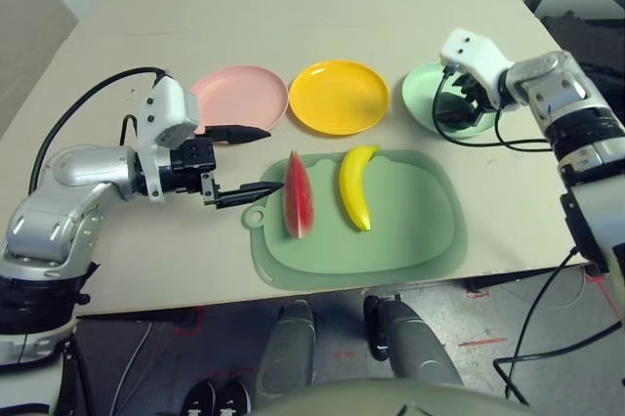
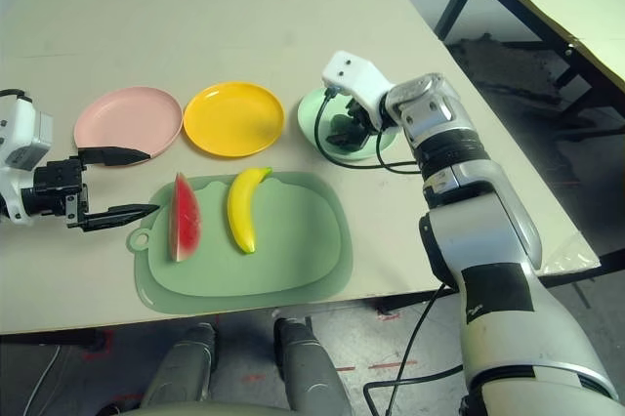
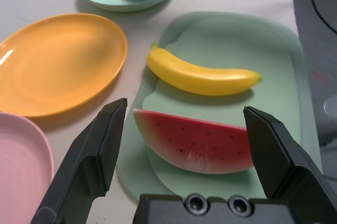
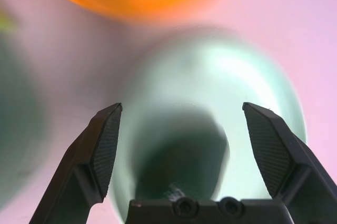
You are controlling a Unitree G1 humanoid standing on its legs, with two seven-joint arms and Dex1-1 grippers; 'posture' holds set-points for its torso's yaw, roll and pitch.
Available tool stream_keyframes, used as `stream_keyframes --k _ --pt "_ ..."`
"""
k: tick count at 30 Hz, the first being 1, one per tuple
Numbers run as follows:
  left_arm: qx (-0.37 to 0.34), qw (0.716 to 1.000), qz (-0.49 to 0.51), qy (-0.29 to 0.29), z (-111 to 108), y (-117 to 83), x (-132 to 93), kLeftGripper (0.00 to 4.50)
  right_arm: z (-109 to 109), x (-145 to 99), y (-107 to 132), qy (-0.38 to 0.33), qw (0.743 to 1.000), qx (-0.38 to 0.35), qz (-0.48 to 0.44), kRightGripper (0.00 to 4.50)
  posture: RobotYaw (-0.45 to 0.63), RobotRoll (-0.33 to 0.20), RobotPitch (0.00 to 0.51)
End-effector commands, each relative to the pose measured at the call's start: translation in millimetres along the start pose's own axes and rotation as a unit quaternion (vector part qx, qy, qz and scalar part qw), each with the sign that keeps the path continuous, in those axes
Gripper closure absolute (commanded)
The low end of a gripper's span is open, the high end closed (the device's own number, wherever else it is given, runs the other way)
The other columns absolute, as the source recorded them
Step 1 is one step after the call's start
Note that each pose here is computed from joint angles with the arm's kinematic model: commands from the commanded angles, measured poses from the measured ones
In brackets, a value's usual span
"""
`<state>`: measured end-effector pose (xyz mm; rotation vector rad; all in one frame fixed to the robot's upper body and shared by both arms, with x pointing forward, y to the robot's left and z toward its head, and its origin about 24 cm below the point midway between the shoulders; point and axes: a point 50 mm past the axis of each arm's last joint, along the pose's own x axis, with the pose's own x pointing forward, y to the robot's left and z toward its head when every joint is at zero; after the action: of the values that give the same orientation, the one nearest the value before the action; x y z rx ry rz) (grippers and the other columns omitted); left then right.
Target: Place the fruits into color-matched plates.
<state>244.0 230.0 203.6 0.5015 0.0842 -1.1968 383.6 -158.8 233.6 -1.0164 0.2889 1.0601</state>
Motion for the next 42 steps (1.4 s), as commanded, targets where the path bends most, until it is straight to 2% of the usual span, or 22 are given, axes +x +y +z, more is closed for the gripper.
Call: stream_keyframes --k 1,5,8,12,19,28,31,33,37,38,42 --pt "0.008 0.999 -0.029 0.021 -4.8 -3.3 -1.9 0.00 33.1 8.1 33.9 -0.049 0.983 -0.129 0.124 0.05 0.02 0.000 0.172" --pt "0.014 0.999 -0.040 0.031 -5.5 -1.7 -6.0 0.00 53.8 18.0 72.3 -0.087 0.951 -0.201 0.217 0.05 0.03 0.000 0.178" --pt "0.014 0.998 -0.042 0.035 -4.9 -1.8 -9.1 0.00 55.6 28.8 84.5 -0.090 0.942 -0.220 0.236 0.05 0.04 0.000 0.183" --pt "0.011 0.997 -0.053 0.054 -6.5 -3.7 -11.3 0.00 60.5 46.9 87.4 -0.083 0.937 -0.254 0.224 0.05 0.05 0.000 0.189" --pt "0.014 0.997 -0.054 0.052 -4.2 -4.9 -10.7 0.00 67.9 66.7 82.2 -0.076 0.936 -0.273 0.211 0.05 0.07 0.000 0.195" --pt "0.021 0.997 -0.050 0.049 -3.1 -5.9 -9.1 0.00 52.7 80.4 92.7 -0.033 0.923 -0.278 0.262 0.05 0.08 0.000 0.190" --pt "0.026 0.997 -0.047 0.048 -2.6 -5.2 -9.4 0.00 38.1 74.5 98.6 -0.005 0.914 -0.265 0.306 0.49 0.09 0.000 0.185" --pt "0.028 0.997 -0.045 0.049 -2.5 -4.9 -10.4 0.00 27.1 66.3 101.2 0.017 0.910 -0.251 0.331 1.10 0.09 0.000 0.184" --pt "0.027 0.998 -0.042 0.048 -3.1 -5.2 -11.6 0.00 12.9 50.6 99.0 0.049 0.911 -0.228 0.339 2.61 0.08 0.000 0.179" --pt "0.024 0.998 -0.039 0.043 -2.8 -5.2 -11.5 0.00 12.0 47.4 97.4 0.051 0.913 -0.224 0.337 2.82 0.08 0.000 0.180" --pt "0.001 1.000 -0.013 -0.007 5.3 -0.4 -7.1 0.00 23.3 37.1 75.5 0.036 0.937 -0.189 0.291 2.82 0.07 0.000 0.183"
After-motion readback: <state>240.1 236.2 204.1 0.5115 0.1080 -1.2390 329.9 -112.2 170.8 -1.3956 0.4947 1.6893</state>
